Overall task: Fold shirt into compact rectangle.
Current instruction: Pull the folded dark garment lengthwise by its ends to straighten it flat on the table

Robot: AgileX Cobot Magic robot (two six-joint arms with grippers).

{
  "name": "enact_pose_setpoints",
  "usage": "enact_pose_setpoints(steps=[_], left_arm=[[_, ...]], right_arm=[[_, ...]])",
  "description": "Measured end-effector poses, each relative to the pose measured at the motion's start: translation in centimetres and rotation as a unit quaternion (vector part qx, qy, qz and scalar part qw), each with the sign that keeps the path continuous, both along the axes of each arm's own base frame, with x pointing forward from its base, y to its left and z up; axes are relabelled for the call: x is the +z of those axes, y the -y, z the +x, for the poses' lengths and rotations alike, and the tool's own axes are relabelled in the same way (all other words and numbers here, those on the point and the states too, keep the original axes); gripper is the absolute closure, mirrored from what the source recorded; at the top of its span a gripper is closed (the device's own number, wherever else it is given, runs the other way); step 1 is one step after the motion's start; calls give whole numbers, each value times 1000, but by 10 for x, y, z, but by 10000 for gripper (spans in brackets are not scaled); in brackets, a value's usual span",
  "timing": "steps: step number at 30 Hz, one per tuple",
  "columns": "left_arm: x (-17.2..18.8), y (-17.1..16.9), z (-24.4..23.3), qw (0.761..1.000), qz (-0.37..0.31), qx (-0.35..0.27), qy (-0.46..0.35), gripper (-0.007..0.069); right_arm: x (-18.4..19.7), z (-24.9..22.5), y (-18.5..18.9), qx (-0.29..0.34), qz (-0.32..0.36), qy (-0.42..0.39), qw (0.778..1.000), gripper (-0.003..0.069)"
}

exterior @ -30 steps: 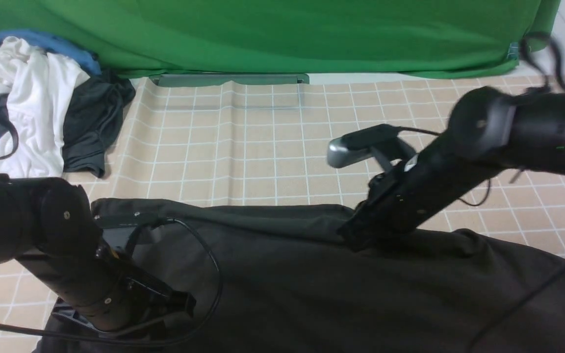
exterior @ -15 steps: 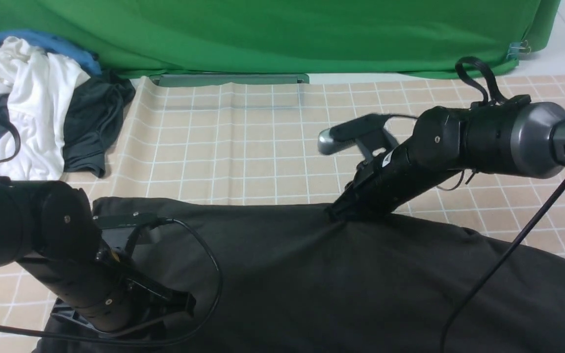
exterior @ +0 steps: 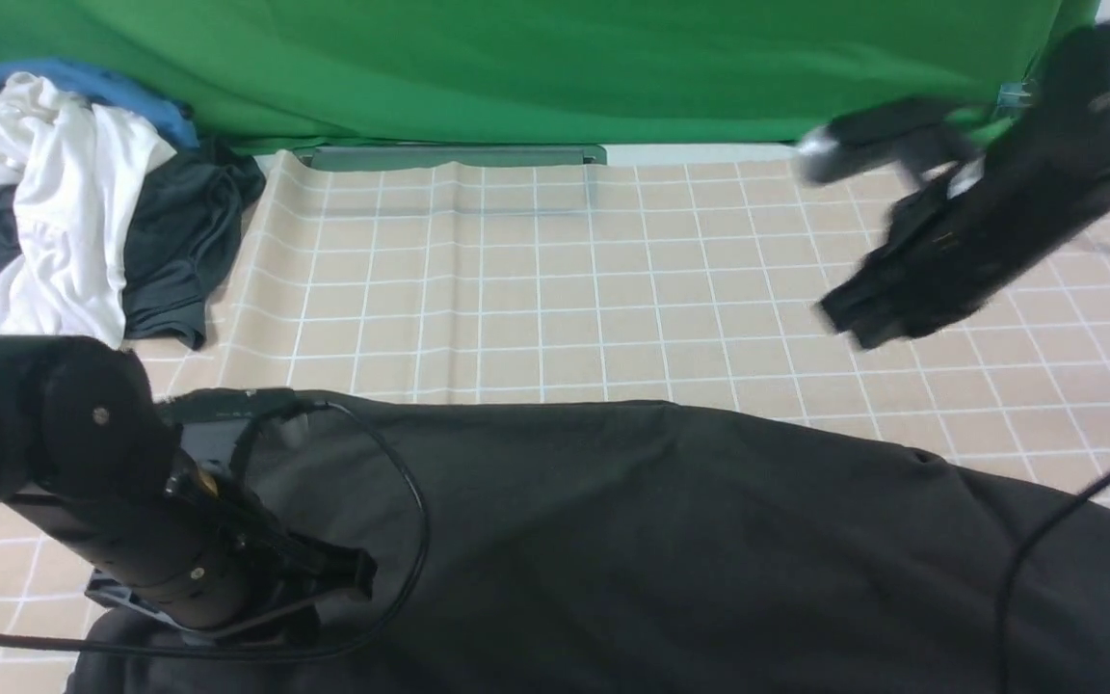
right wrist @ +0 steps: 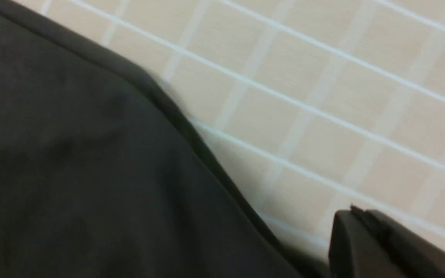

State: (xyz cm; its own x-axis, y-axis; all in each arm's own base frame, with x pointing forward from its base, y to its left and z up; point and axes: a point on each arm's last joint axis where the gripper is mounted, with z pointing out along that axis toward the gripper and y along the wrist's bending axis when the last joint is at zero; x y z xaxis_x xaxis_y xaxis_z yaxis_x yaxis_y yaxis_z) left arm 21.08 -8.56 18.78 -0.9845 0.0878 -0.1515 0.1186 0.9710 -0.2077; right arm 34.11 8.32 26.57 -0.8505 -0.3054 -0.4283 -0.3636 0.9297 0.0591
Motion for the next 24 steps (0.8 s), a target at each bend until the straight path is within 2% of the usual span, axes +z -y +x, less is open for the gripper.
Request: enact_pose_setpoints(steps=[3,6,9,11,14,16,18,20,22,24], left_arm=[[7,-1,-3,1000,-4,-1,9,607],[13,-2,-6,1000,-7,-2,18,607],[14,-1,-6,1000,-9,-1,21,607],[14,-1,-5,1000,-10,-5,27,607],[15,-1,-5,999,-9,-11,32,607],[15,-1,-4,999,-10,-11,35,607],[15,-1,-4,999,-11,-11,37,607],[15,-1,-4,999,-11,-10,39,607],[15,-1,-4,999,-10,-17,41,607],[15,-1,-4,999,-10,-20,42,607]], right_arm=[[10,-14,26,-35,-6,-15,999,616],[1,-43,70,-114,-32,-63,991,576],[-19,-59,94,-162,-46,-92,981,486],[-37,-67,108,-188,-48,-103,976,363],[-58,-74,118,-212,-47,-110,970,229],[-69,-74,121,-217,-47,-116,968,190],[-81,-72,121,-219,-47,-127,966,179],[-89,-69,122,-221,-47,-136,965,197],[-97,-67,122,-221,-48,-147,963,246],[-102,-66,122,-221,-48,-154,962,333]])
